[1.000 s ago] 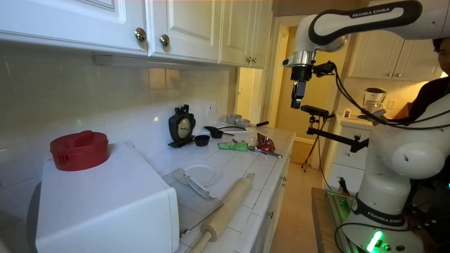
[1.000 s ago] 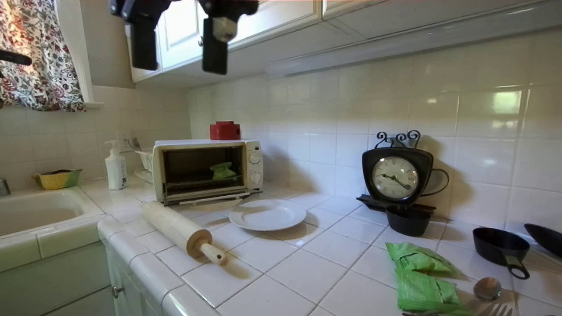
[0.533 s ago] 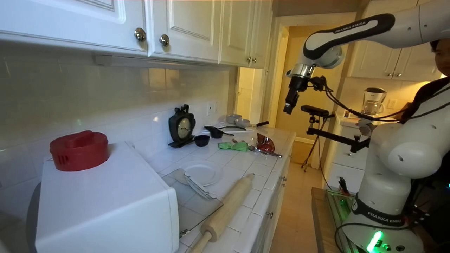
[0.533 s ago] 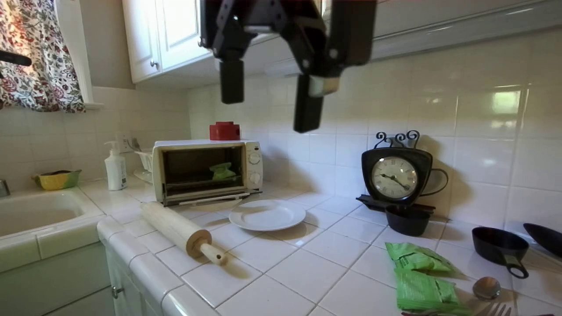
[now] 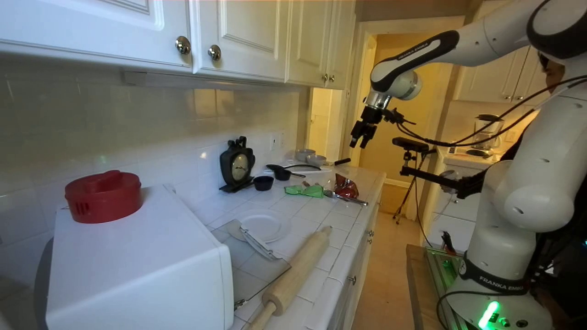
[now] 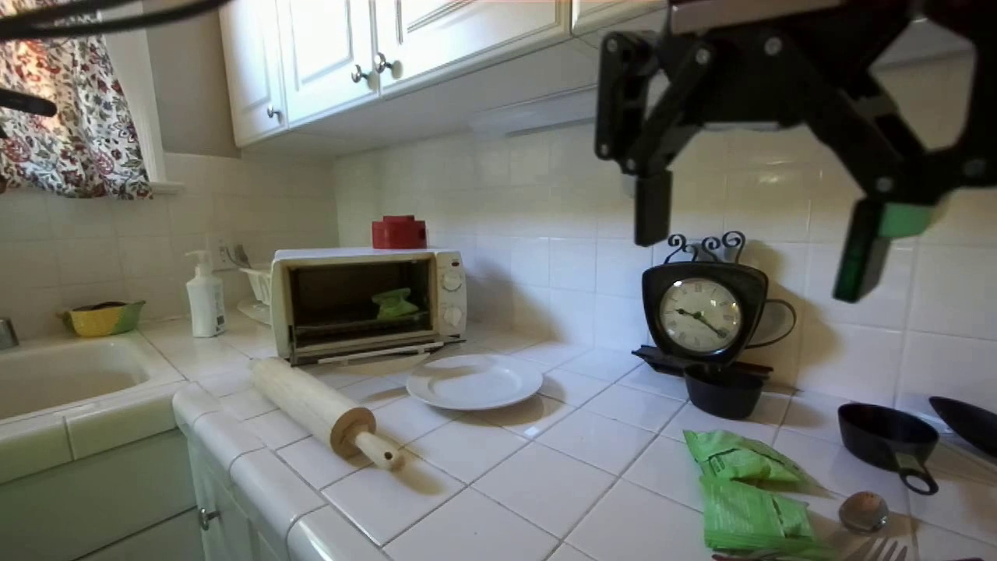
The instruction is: Put one green sachet on the plate, then move the plate to the right
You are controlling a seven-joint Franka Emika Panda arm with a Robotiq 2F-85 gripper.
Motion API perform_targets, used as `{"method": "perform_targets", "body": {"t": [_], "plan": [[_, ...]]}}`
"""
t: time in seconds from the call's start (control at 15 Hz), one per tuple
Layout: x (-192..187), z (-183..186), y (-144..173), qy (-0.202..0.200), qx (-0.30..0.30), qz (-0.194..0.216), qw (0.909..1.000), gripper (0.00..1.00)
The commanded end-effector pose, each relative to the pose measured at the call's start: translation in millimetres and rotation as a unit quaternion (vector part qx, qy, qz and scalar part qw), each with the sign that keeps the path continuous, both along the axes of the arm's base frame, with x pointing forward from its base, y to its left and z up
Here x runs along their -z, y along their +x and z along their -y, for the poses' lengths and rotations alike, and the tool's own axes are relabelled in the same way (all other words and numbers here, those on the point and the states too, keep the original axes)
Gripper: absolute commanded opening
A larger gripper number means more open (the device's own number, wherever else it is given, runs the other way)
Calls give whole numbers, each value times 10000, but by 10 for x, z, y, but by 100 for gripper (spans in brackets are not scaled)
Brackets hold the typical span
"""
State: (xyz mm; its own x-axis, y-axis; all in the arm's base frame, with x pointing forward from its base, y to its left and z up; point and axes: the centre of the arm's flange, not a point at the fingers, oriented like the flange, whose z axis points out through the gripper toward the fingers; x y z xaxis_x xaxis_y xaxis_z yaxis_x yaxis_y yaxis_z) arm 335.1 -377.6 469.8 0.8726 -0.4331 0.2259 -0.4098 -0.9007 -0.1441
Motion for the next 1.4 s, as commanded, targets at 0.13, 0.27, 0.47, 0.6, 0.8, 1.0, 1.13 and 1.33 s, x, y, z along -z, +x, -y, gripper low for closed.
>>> {"method": "perform_targets", "body": {"t": [0.13, 0.27, 0.47, 0.6, 0.8, 1.0, 1.13, 1.33], "plan": [[168, 216, 328, -34, 221, -200, 9996, 100], [262, 284, 523, -78, 250, -326, 9991, 100], [287, 328, 586, -117, 260, -390, 9988, 100], [266, 352, 569, -120, 283, -382, 9988, 100], [299, 396, 650, -175, 117, -389, 9990, 100], [383, 487, 772, -251, -309, -455, 9982, 100], [474, 580, 843, -349, -611, -552, 9960, 100], [642, 622, 922, -413, -931, -667, 9926, 100]]}}
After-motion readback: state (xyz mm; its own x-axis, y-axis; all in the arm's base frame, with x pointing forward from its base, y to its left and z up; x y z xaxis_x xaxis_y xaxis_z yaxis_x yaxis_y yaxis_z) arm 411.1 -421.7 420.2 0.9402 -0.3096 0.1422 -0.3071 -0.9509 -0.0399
